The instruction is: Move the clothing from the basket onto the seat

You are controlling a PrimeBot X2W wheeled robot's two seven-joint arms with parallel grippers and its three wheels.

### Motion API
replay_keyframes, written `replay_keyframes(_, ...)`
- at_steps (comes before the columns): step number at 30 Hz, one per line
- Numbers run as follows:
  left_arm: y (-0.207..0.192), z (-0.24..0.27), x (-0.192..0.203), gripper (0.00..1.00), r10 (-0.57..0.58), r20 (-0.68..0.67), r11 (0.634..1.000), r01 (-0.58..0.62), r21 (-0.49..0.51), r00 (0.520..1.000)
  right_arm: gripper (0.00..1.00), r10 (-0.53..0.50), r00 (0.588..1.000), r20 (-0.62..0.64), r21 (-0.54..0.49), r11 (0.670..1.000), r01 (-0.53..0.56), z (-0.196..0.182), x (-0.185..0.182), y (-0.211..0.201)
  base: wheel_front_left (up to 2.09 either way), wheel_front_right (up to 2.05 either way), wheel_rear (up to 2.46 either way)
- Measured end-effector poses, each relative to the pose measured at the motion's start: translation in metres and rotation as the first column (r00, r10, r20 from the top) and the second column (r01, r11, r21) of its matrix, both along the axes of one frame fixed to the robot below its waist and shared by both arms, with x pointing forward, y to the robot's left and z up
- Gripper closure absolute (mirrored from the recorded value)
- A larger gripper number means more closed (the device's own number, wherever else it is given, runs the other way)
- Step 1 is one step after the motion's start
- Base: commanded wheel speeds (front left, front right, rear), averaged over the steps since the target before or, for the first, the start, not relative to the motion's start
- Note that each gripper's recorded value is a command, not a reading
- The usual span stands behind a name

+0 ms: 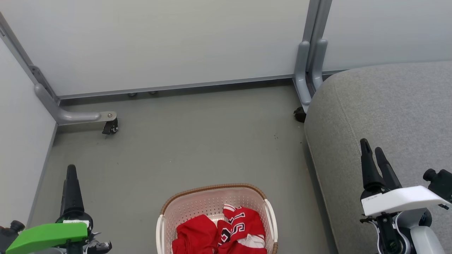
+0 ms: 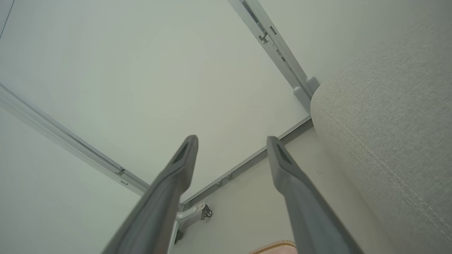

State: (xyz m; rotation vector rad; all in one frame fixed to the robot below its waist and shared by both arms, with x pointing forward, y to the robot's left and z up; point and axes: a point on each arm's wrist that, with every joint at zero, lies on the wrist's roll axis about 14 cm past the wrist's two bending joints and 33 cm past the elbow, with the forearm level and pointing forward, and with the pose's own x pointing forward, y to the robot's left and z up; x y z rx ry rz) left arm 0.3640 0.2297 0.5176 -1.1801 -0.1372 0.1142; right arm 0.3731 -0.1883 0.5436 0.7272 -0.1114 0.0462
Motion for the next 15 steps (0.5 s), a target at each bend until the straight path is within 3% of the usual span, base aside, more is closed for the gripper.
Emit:
replay_keyframes(9, -0.023, 0.027, 0.002, 0.0, -0.04, 0.026, 0.96, 0.031, 0.279, 0.999, 0.0, 0.039, 0.998, 0.046, -0.2, 0.979, -0.029, 0.012, -0.001, 0.015, 0.0, 0.0, 0.0)
replay_keyframes(15, -0.056, 0.028, 0.001, 0.0, -0.084, -0.019, 0.871, 0.083, 0.484, 0.996, 0.0, 0.06, 0.996, 0.07, -0.306, 0.951, -0.036, 0.017, -0.003, 0.024, 0.0, 0.0, 0.0)
